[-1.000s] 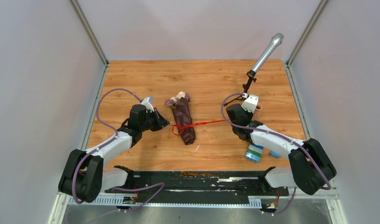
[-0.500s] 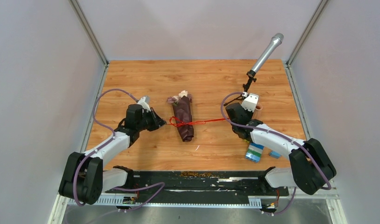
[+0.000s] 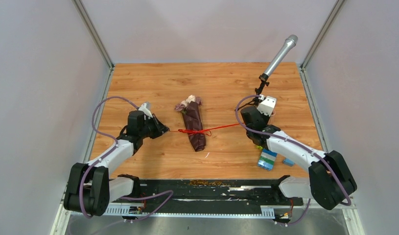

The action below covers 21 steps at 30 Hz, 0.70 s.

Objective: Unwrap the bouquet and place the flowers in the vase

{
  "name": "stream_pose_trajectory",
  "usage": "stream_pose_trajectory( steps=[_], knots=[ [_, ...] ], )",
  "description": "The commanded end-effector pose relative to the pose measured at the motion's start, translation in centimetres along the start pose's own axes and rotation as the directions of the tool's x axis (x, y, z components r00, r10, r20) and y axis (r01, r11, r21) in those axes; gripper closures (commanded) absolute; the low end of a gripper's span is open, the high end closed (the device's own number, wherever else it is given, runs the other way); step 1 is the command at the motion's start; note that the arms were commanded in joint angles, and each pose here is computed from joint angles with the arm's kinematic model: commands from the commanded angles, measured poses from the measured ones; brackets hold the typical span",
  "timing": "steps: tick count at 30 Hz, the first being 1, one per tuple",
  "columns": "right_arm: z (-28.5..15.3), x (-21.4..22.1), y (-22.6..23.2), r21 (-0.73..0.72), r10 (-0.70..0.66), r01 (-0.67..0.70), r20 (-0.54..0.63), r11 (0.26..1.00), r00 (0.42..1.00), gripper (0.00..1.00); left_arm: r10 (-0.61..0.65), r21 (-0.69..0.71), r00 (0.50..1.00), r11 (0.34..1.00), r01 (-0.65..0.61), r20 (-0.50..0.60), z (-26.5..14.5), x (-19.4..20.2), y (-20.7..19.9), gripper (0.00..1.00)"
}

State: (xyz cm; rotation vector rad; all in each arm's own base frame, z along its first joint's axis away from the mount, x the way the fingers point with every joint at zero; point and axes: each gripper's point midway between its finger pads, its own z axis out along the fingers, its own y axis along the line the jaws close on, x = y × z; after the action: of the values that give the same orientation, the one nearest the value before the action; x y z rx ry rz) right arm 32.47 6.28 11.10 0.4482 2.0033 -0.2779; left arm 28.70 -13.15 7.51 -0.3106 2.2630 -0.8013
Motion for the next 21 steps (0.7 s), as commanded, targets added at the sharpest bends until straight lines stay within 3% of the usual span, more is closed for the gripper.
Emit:
stream_pose_trajectory(
  steps=[1,10,21],
  knots=[
    [-0.5,-2.6,-0.3,0.014,0.022,-0.023,0.056,1.000,0.998,1.00,0.007,0.010,0.999,1.000,-0.007,0.038,-0.6,-0.9,-0.1,1.00],
    [-0.9,-4.3,-0.9,0.024,0.015,-0.018,0.091,1.000,0.996,1.00,-0.018,-0.017,0.998,1.000,0.019,0.065,-1.2,-1.8,1.0,1.00],
    [-1.2,-7.6,-2.4,-0.011,0.101,-0.101,0.123,0.995,0.987,1.00,-0.039,-0.051,0.995,0.998,0.044,0.088,-2.2,-2.4,2.2,1.00]
  ],
)
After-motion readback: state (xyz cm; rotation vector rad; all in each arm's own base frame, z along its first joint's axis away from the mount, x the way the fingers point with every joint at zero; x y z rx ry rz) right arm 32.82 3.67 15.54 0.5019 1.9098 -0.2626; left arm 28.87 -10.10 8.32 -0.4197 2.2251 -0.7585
